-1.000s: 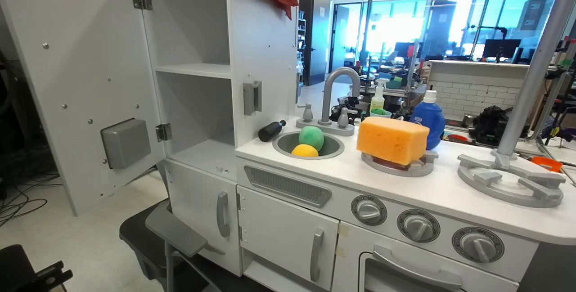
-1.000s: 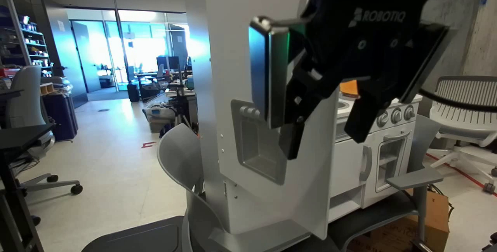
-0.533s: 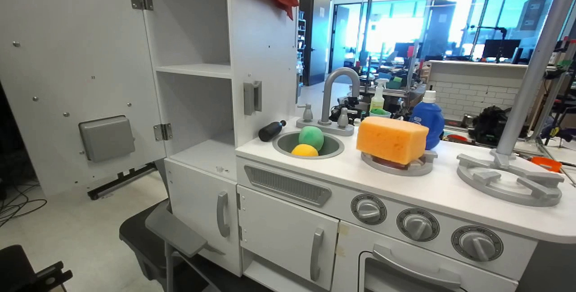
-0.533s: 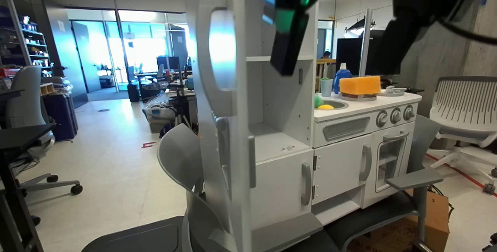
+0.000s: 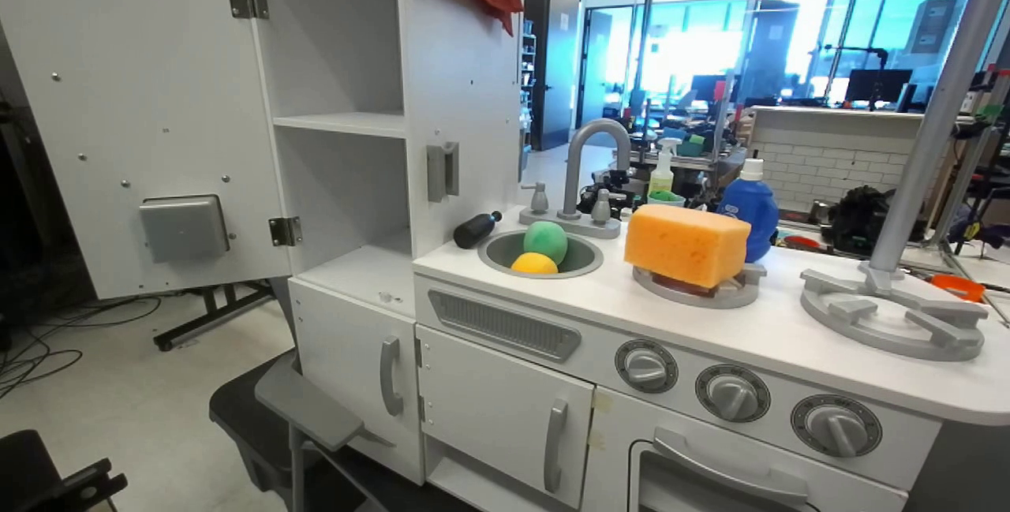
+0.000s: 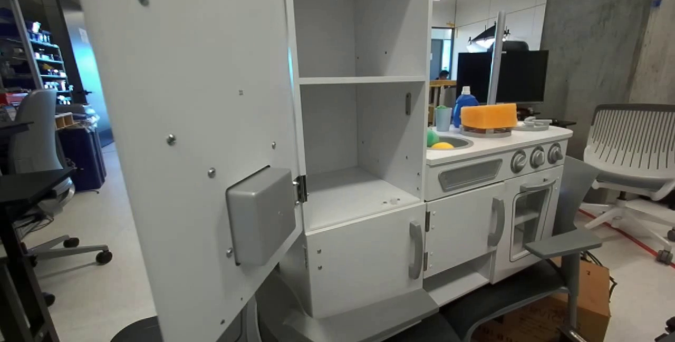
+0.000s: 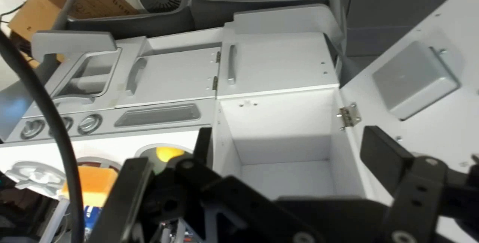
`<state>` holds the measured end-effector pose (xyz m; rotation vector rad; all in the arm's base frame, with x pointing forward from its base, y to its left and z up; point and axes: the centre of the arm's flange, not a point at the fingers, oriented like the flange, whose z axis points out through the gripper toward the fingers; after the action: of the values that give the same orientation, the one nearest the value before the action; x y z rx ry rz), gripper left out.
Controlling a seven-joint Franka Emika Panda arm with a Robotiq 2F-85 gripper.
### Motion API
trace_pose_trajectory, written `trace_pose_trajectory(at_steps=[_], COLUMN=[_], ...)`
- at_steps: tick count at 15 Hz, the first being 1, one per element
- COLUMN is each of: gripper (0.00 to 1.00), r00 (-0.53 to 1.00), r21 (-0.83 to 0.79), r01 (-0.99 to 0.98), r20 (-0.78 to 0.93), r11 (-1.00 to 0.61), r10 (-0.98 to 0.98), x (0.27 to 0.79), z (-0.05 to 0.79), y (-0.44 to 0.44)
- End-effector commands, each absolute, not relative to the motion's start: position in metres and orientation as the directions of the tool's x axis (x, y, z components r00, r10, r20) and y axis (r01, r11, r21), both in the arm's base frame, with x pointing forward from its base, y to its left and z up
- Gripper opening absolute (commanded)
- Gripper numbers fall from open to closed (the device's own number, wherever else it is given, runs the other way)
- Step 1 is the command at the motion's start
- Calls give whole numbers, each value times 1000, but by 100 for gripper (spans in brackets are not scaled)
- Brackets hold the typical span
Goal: Open the door of the top cabinet then put the green plushie in the bottom compartment and the orange sponge in the top compartment of the open cabinet
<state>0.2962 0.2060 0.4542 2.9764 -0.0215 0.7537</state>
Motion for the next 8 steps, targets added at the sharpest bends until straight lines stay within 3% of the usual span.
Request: trace_pose_trajectory(at_steps=[1,8], gripper=[100,100], r00=[903,961], r21=[121,171], r01=[-44,-4], r20=[429,274], r11=[-992,-985], r10=[12,43], x=[369,499], z=[455,424], y=[137,58])
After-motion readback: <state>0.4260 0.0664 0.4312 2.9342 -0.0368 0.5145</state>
